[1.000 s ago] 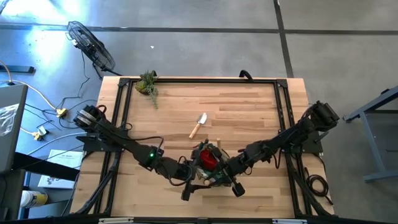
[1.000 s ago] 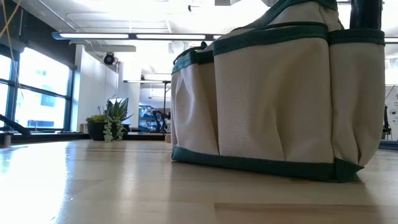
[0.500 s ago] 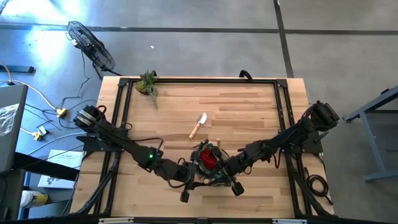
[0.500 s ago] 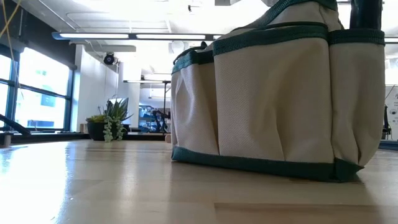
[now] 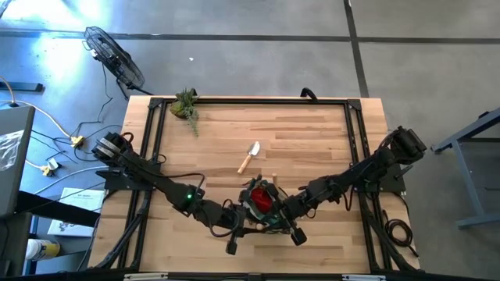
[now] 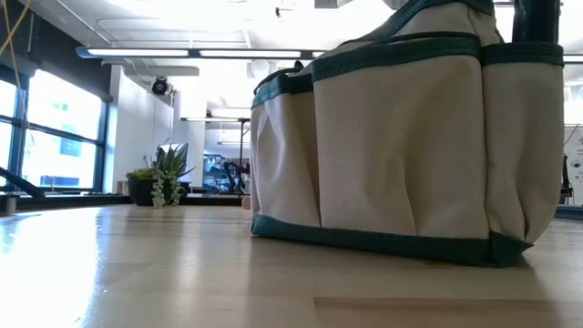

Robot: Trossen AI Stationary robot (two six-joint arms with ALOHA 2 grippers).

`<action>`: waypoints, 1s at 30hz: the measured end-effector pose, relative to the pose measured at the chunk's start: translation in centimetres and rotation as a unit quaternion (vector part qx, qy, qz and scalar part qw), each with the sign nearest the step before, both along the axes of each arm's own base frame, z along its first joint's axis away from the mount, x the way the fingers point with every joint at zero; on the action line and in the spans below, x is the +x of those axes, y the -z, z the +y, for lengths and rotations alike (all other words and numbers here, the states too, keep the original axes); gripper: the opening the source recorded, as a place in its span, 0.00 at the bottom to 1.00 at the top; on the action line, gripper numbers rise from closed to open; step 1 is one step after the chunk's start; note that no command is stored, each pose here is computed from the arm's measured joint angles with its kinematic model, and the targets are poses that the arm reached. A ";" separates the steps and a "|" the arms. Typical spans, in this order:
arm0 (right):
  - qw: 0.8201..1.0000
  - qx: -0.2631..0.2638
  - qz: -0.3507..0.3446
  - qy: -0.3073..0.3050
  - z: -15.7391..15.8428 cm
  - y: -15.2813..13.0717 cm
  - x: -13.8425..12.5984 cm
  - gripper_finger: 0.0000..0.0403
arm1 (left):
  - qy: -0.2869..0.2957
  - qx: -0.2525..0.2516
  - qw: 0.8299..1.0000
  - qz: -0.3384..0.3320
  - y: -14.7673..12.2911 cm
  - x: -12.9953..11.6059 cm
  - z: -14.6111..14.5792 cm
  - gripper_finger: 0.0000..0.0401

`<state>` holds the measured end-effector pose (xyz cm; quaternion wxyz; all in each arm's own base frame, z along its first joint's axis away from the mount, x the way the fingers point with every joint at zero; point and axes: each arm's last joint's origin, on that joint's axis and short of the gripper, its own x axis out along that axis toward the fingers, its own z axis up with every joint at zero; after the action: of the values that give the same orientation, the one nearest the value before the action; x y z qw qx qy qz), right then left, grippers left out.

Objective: Pick & Place Garden tools in Gardening bag
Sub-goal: Put the right trowel into the light brown gardening bag

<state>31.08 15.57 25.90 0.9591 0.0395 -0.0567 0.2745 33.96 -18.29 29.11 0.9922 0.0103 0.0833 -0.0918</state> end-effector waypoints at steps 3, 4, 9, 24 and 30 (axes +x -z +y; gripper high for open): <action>1.000 0.002 0.002 0.004 0.0 0.0 0.0 0.16 | -0.001 0.000 1.000 0.000 0.0 0.0 0.0 0.16; 1.000 0.005 0.003 0.004 0.0 0.0 0.0 0.17 | -0.002 0.000 1.000 0.000 0.0 0.0 0.0 0.16; 1.000 0.011 0.007 0.004 0.0 0.0 0.0 0.18 | -0.002 -0.001 1.000 0.000 0.0 0.0 0.0 0.16; 0.998 0.043 0.054 0.015 0.0 0.5 0.1 0.29 | -0.006 0.001 1.000 0.007 0.2 0.0 0.1 0.15; 0.998 0.028 0.046 0.018 0.2 0.4 -0.1 0.45 | -0.005 0.002 1.000 0.010 0.2 0.0 0.1 0.15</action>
<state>31.02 15.74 25.48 0.9639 0.0779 -0.0211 0.2536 33.98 -18.16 28.88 0.9918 0.0111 0.0930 -0.0869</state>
